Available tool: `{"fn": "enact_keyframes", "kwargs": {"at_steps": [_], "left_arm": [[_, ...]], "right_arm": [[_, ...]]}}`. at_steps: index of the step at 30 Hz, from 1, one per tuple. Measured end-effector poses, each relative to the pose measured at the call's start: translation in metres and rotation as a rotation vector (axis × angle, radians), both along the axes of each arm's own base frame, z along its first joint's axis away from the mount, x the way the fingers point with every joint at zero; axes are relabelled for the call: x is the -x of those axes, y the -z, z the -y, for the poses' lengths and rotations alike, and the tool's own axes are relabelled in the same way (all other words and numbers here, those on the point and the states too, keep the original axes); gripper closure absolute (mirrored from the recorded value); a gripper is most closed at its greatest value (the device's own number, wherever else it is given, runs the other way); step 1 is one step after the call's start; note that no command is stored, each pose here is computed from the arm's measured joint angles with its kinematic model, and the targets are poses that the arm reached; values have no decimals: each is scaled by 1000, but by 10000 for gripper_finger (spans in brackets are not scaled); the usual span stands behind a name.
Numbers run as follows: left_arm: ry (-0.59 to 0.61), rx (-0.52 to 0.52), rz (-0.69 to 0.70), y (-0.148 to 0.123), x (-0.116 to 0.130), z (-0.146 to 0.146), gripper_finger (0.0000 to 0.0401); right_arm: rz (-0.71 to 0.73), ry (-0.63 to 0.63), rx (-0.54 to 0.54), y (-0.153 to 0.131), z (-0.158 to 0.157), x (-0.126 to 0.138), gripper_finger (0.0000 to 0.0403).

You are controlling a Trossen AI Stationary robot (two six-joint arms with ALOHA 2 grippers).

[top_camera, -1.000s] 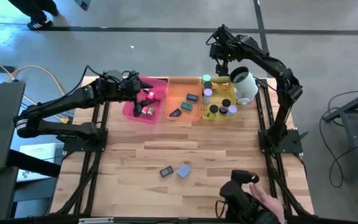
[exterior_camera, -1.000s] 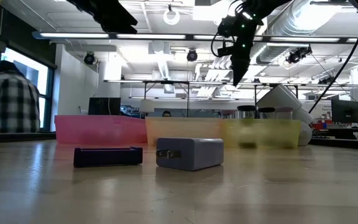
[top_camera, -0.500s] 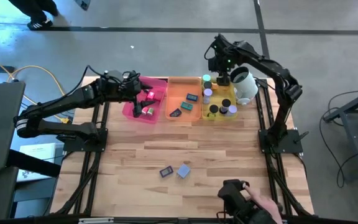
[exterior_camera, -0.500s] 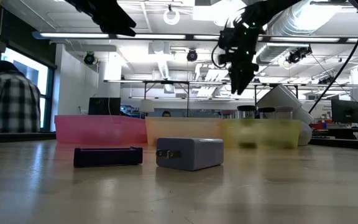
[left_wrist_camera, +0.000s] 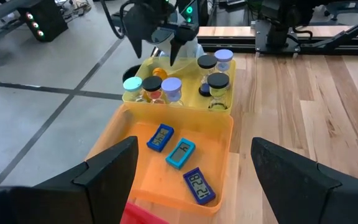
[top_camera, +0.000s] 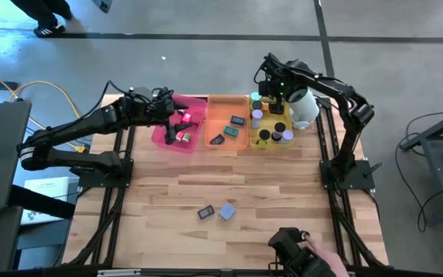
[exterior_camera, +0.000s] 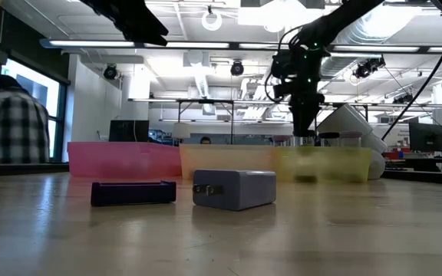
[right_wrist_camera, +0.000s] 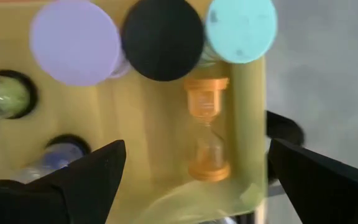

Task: Pick & Place Office items
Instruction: Put the yellow hourglass into the yellow bin

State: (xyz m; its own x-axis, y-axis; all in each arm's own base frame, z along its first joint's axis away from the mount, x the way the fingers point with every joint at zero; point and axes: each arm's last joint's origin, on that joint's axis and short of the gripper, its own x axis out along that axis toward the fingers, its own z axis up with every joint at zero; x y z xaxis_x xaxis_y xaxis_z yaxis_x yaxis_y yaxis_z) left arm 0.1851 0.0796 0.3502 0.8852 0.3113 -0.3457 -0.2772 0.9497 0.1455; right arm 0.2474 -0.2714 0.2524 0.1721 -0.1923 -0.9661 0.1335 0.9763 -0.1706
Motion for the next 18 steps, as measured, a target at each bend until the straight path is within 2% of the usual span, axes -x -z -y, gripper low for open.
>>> {"fn": "enact_keyframes", "kwargs": {"at_steps": [5,12,18], "left_arm": [[1,-2,-4,0,0,0,96],[1,0,-8,1,0,0,96],[1,1,-8,1,0,0,96]], "right_arm": [[98,126,-85,0,-1,-3,17],[44,6,-93,1,-5,0,17],[66,77,-85,1,-3,-1,17]]}}
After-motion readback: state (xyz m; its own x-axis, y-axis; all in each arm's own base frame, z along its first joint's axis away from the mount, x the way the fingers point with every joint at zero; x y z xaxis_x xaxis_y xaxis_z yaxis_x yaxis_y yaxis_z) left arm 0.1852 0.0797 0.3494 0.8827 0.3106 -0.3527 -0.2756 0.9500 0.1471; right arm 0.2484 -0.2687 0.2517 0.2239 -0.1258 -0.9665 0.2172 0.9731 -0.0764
